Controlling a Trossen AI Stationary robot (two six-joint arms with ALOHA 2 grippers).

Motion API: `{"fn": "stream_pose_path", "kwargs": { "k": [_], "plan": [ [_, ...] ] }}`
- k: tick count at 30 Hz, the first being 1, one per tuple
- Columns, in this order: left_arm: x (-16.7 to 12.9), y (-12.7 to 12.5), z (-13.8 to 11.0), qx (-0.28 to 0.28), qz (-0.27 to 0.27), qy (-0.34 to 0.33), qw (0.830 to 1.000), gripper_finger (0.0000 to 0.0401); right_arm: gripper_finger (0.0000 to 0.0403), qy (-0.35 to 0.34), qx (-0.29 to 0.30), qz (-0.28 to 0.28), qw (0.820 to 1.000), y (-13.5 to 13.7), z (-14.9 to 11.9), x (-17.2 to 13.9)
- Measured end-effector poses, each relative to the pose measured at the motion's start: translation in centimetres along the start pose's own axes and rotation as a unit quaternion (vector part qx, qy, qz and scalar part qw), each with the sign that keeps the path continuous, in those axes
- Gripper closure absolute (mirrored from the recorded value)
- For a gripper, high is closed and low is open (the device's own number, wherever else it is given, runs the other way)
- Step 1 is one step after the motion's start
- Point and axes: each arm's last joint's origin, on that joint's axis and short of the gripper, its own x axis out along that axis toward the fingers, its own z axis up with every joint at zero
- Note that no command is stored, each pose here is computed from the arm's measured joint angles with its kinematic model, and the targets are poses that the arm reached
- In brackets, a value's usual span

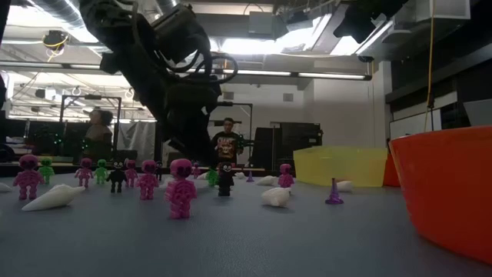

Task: Sort Halloween decoration
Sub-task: Put the green skeleton toy into the middle yellow bin

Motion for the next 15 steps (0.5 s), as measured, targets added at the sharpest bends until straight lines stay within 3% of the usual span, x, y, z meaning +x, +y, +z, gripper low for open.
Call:
{"fn": "stream_pose_path", "kwargs": {
  "k": [15],
  "plan": [
    [0.00, 0.00, 0.10, -0.001, 0.002, -0.006, 1.000, 0.0257, 0.0205, 0.000, 0.000, 0.000, 1.000, 0.00, 0.00, 0.00]
  ]
}}
